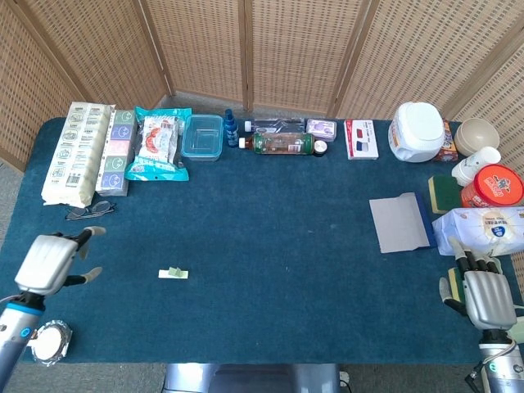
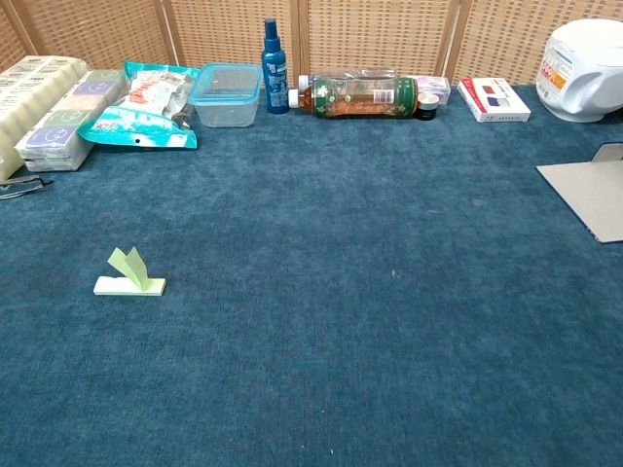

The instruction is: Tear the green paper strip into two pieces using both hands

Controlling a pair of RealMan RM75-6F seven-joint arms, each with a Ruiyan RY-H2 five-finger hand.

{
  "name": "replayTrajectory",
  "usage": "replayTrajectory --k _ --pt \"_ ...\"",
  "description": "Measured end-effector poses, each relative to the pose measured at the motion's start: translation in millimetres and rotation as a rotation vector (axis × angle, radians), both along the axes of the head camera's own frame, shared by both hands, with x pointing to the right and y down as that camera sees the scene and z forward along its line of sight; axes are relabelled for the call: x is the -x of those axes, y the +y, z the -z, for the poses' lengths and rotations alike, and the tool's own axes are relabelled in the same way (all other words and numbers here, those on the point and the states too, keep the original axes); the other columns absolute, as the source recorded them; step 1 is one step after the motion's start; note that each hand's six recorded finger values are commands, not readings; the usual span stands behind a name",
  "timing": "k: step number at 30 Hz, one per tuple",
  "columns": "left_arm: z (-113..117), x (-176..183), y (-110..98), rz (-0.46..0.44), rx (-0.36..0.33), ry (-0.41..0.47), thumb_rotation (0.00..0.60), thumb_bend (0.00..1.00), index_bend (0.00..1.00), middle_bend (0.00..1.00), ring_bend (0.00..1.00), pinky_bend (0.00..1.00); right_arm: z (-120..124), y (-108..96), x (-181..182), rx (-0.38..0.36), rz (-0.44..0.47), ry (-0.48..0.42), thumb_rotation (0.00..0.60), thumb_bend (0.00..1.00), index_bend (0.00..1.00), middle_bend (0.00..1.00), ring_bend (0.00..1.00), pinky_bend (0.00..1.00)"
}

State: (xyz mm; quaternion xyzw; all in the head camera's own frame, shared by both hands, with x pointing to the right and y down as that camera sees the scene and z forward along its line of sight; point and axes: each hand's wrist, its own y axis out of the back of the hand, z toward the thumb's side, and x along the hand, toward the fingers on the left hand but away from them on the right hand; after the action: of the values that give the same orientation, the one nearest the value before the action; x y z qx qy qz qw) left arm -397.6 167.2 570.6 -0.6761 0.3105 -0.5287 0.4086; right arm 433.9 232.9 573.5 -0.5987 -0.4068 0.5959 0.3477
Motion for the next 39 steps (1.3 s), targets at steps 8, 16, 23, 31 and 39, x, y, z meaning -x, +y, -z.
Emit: replayTrajectory --k 8,16,23,31,39 --pt "-22.5 -34.3 -10.1 -0.093 0.091 -0.009 0.532 0.16 0.28 1.0 1.0 1.0 -5.2 -2.1 4.7 0.013 0.007 -0.002 0.507 0.52 0.0 0.18 0.23 0.31" --pt "-40.7 -51.8 -1.8 -0.112 0.158 -0.007 0.545 0.3 0.32 1.0 1.0 1.0 -6.3 -1.8 4.6 0.016 0.001 -0.001 0.508 0.52 0.0 0.18 0.24 0.32" --pt "-53.0 -54.2 9.8 -0.112 0.199 -0.01 0.491 0.3 0.35 1.0 1.0 1.0 -5.7 -2.0 5.5 0.014 0.002 -0.002 0.509 0.52 0.0 0.18 0.24 0.34" --pt "-67.3 -59.4 18.2 -0.118 0.225 -0.018 0.452 0.3 0.41 1.0 1.0 1.0 -7.9 2.5 2.8 0.032 -0.008 -0.001 0.509 0.52 0.0 0.18 0.25 0.36" --pt "-79.5 -67.6 20.0 -0.133 0.234 -0.018 0.419 0.29 0.39 1.0 1.0 1.0 -6.8 4.7 -0.5 0.031 -0.019 0.003 0.51 0.52 0.0 0.18 0.25 0.36"
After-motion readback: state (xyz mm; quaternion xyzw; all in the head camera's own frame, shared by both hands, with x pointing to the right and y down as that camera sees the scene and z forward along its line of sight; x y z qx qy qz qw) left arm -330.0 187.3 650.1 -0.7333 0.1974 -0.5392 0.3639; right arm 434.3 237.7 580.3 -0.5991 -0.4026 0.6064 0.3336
